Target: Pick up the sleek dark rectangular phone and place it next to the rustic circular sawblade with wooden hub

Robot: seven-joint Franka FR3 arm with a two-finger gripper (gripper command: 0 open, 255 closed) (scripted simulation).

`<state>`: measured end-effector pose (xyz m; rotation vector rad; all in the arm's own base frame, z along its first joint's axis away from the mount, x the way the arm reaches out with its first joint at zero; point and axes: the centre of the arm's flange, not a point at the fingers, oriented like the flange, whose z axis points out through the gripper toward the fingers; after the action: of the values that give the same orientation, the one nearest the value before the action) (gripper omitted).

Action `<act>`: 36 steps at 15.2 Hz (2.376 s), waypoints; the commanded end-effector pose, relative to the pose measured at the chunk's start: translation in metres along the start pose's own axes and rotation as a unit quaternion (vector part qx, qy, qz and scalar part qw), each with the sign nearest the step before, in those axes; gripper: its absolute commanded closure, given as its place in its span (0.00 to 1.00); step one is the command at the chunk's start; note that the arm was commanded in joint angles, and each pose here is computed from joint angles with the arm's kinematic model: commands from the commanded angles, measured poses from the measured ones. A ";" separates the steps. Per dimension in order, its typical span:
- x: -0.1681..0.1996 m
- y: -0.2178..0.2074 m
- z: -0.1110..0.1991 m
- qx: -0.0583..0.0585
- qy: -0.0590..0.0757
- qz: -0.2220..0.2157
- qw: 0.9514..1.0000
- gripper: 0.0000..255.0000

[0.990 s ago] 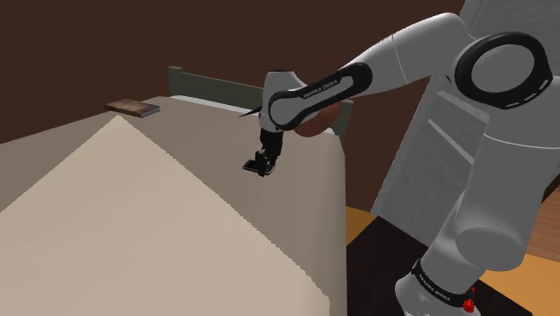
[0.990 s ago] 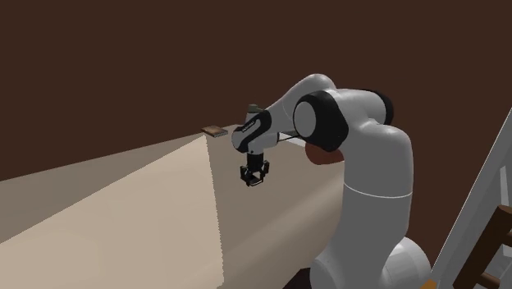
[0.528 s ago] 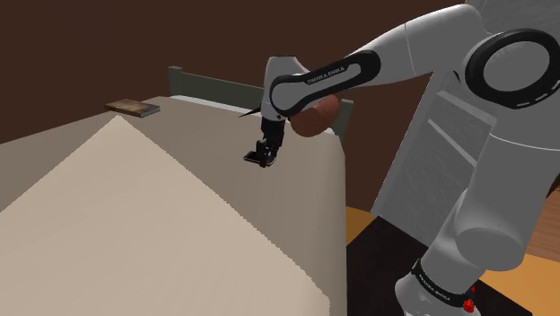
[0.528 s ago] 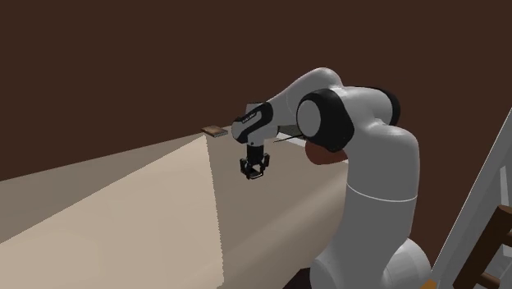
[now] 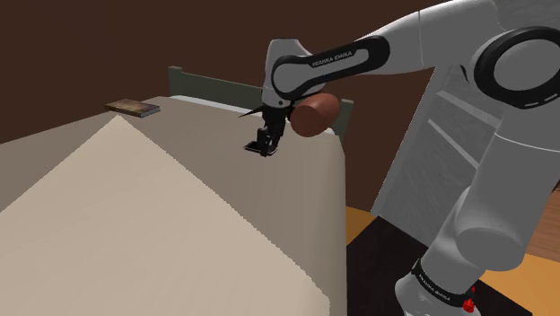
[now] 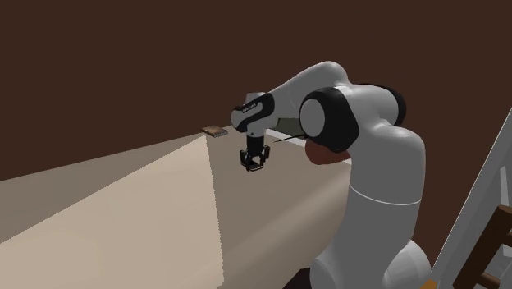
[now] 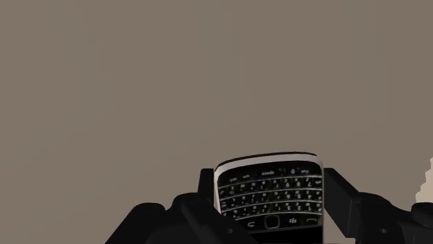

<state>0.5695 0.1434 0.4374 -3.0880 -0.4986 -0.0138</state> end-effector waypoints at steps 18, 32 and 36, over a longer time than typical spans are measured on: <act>0.001 -0.002 -0.101 0.000 0.000 0.000 1.000 1.00; 0.002 -0.003 -0.174 0.000 0.000 0.000 1.000 1.00; -0.004 0.023 -0.185 0.000 0.000 0.000 1.000 1.00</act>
<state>0.5709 0.1277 0.6203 -3.0884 -0.4979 -0.0135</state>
